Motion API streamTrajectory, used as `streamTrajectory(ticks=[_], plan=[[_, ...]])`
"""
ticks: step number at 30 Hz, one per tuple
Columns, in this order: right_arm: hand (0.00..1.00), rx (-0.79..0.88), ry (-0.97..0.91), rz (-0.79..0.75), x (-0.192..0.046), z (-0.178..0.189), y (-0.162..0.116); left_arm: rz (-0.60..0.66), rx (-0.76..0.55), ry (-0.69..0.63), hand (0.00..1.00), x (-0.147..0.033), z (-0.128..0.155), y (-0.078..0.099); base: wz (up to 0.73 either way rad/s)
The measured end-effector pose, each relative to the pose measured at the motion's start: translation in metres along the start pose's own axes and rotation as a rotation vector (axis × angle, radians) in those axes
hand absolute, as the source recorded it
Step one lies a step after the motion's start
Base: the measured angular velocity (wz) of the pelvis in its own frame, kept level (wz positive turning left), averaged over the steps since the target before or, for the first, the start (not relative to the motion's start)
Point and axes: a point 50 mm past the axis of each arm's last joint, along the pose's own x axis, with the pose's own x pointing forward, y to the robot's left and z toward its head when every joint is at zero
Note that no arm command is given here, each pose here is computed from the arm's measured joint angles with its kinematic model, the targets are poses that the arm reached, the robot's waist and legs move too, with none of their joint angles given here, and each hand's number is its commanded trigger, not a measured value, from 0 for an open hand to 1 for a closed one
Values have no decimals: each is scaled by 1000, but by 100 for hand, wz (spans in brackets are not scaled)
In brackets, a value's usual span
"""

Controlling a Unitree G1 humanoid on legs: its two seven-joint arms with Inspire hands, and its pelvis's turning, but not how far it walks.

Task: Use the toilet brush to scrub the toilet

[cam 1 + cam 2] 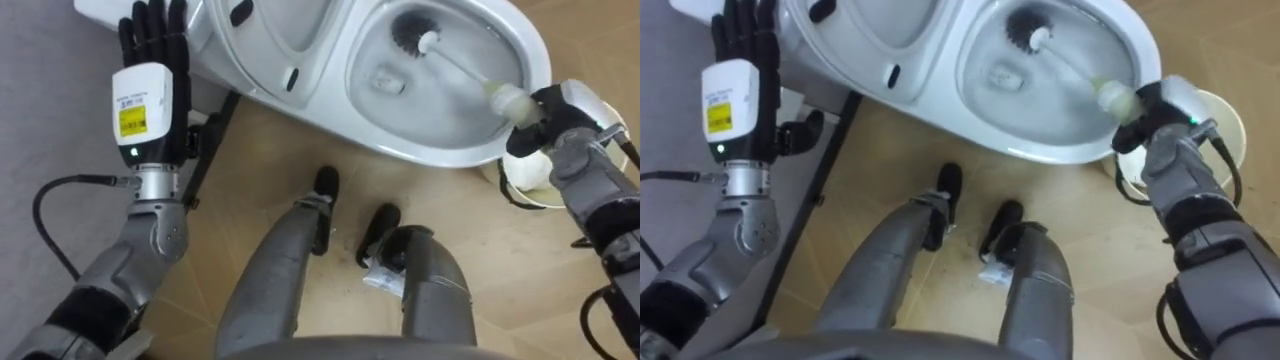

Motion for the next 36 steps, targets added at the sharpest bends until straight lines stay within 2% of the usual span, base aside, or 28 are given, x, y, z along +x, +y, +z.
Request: streamTrajectory(ticks=[5,7,13,16,24,36], plan=[[100,-214,-158,-57,-3,35,4,-7,20,14,0,0,0,-3,-12],[100,-354,-235,-88,-12,52,10,-18,18,19,0,0,1,-4,-12],[100,-574,-293,-52,-45,49,36,-71,0,43,0,-8,0,-9,-18],[100,-603,-283,-13,-56,44,45,-87,-3,54,0,-12,-1,-11,1],[100,-622,-252,65,-58,37,52,-125,-8,90,0,-21,-8,-14,4],[100,-603,-220,200,-44,19,60,-197,-57,171,0,-25,-24,-19,4]])
